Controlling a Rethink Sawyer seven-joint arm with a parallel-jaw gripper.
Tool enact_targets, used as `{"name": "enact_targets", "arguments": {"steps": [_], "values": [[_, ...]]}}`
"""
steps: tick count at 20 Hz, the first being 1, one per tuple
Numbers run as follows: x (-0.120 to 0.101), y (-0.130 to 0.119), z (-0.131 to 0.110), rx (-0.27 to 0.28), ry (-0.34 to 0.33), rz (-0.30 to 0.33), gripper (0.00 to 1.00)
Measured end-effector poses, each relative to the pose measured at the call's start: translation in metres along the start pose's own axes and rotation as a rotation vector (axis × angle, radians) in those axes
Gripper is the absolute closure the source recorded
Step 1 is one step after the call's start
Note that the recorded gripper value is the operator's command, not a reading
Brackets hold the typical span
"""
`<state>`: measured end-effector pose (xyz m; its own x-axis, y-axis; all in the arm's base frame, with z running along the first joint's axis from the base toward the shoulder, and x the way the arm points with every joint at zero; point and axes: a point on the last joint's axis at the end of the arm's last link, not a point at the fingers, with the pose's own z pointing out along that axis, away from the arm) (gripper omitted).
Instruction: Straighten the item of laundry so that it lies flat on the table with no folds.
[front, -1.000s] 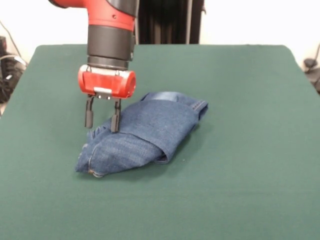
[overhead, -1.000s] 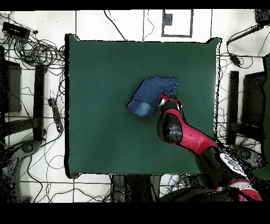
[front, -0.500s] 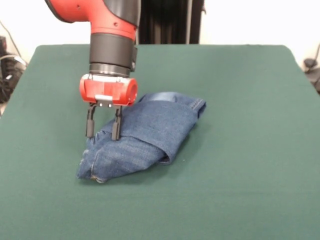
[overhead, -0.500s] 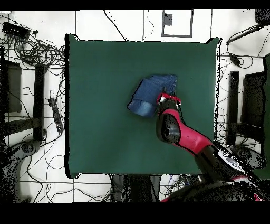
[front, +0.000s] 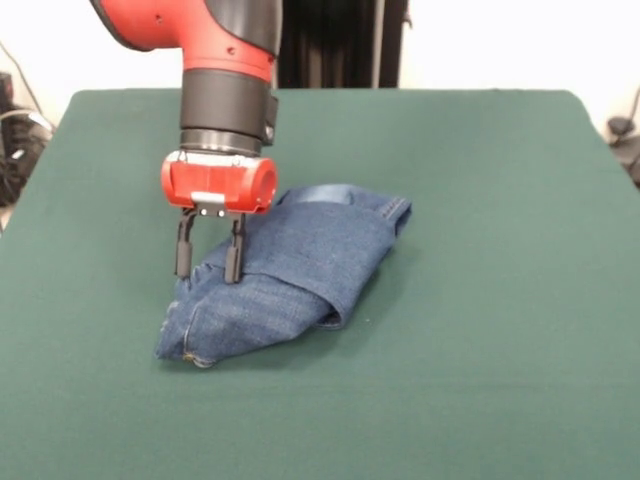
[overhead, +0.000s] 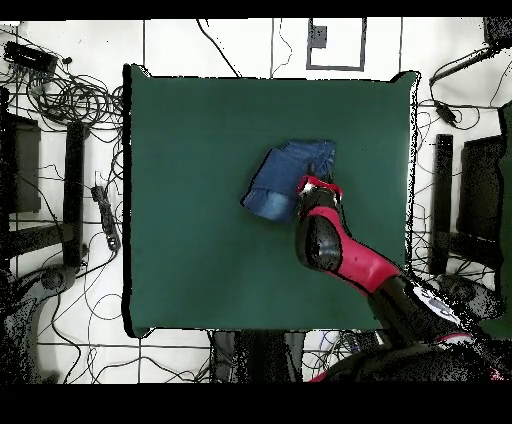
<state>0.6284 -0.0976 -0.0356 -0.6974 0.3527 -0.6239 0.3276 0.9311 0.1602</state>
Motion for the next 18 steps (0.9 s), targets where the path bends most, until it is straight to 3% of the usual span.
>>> {"name": "enact_targets", "arguments": {"steps": [10,18], "values": [[0.011,0.017,0.014,0.086,0.050,0.087,0.00],[0.010,0.020,0.017,0.123,0.058,0.110,0.00]]}}
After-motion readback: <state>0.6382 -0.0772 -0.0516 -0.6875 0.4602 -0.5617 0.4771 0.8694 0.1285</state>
